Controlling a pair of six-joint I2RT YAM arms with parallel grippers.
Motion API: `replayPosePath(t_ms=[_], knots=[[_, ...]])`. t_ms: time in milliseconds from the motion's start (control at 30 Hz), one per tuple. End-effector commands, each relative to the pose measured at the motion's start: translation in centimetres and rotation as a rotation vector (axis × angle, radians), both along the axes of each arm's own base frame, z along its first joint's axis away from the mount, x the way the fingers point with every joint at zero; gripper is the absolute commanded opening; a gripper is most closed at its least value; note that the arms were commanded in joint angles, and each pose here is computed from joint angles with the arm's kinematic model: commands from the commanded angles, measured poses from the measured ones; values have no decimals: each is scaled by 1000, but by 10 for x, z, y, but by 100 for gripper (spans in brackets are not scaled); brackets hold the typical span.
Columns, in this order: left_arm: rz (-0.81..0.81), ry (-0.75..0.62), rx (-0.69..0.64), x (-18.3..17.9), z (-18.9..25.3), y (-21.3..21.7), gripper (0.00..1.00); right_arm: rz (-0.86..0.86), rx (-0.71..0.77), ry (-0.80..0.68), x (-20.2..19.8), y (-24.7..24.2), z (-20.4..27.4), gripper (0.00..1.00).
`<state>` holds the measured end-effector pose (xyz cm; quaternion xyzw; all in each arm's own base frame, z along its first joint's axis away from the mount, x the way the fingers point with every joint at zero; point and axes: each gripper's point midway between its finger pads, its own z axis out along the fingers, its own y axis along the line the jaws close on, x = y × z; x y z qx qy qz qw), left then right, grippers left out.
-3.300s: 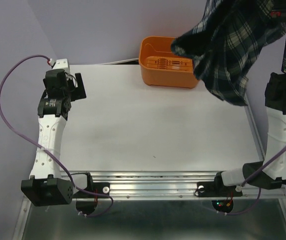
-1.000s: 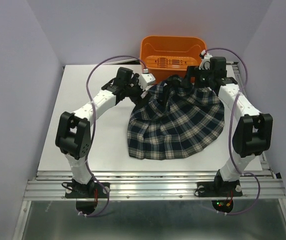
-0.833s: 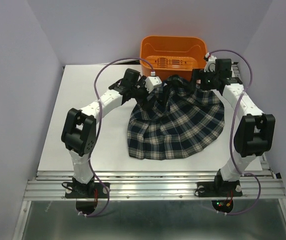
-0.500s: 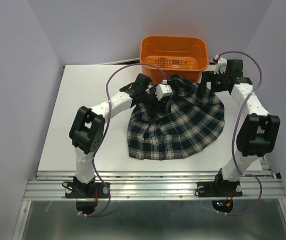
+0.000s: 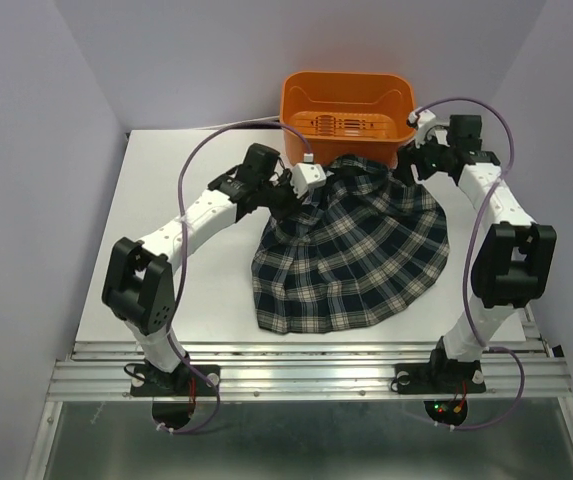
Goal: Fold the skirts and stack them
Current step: Flatten the skirt out
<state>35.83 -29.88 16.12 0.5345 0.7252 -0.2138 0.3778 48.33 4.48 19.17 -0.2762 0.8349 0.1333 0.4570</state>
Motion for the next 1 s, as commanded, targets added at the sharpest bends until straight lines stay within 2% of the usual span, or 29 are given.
replayPosePath(t_ms=[0,200,300,367,400,433,500,567,667,800,867,900,933,967], knots=[[39,-36,-44,-2,27,10,0,212,-117,-167,24,28,11,74],[77,-31,-56,4,34,15,0,359,-209,-182,24,75,-17,73],[95,-26,-58,7,34,19,0,362,-222,-185,30,84,-28,73],[105,-27,-56,8,35,21,0,345,-225,-193,38,83,-30,65],[113,-27,-57,8,35,23,0,332,-223,-192,42,83,-29,59],[123,-24,-58,9,35,25,0,319,-224,-195,51,83,-29,45],[152,-29,-62,13,39,31,0,294,-250,-199,58,77,-27,28],[215,-26,-80,23,48,48,0,268,-280,-204,60,71,-20,1],[301,-61,-109,39,72,73,0,242,-285,-225,55,63,1,1],[528,-207,-163,65,128,134,0,148,-241,-327,44,45,73,1],[579,-265,-184,66,149,151,0,109,-230,-364,40,42,99,1],[564,-349,-202,54,174,159,0,105,-228,-388,23,41,124,1],[565,-336,-193,53,167,159,0,105,-228,-388,23,41,124,1],[522,-378,-201,40,179,159,0,140,-223,-406,10,45,136,1]])
